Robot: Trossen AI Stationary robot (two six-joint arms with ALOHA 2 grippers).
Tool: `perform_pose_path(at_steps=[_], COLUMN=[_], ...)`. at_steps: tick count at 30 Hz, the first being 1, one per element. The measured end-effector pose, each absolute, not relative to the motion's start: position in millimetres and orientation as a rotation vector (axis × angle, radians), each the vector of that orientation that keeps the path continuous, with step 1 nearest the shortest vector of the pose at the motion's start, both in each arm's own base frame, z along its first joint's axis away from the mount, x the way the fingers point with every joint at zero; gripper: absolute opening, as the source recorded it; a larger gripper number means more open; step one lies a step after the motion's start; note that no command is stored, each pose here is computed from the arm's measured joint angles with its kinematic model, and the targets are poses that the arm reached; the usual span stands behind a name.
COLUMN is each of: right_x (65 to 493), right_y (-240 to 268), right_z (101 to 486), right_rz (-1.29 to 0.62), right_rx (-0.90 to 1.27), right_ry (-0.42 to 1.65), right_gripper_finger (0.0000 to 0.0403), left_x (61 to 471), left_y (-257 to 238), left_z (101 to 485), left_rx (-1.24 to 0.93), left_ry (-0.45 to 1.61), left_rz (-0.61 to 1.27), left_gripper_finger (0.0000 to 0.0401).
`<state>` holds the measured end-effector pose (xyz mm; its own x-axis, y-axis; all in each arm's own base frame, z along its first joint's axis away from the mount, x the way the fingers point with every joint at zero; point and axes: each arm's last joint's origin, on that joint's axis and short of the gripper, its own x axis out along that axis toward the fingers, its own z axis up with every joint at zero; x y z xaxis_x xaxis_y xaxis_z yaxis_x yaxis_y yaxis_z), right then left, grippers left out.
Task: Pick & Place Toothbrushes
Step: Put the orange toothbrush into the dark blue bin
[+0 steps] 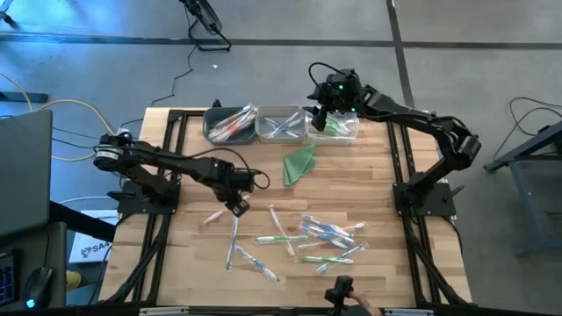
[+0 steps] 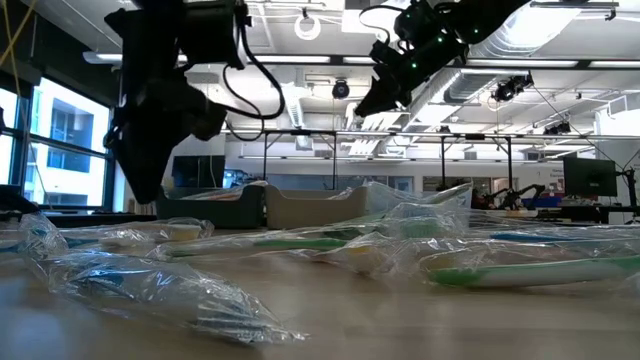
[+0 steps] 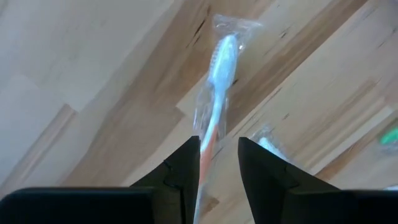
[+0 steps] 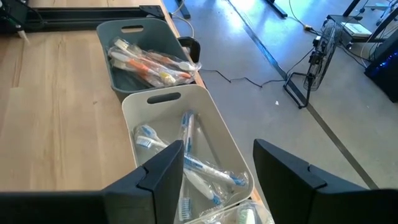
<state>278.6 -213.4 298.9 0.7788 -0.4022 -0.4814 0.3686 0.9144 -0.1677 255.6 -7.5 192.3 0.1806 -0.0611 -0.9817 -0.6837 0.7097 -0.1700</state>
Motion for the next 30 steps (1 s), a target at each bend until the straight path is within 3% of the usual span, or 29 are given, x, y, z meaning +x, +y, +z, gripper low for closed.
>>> perform_pose_path(at_steps=[30], right_x=[279], right_y=[-213], right_z=[299], right_rz=[-0.416], right_rx=[-0.065], right_ry=[0.535], right_gripper_finger=[0.0188], left_x=[242], left_y=[-6], left_z=[152], left_rx=[-0.689], left_ry=[1.287], left_rz=[0.520], left_gripper_finger=[0.0106])
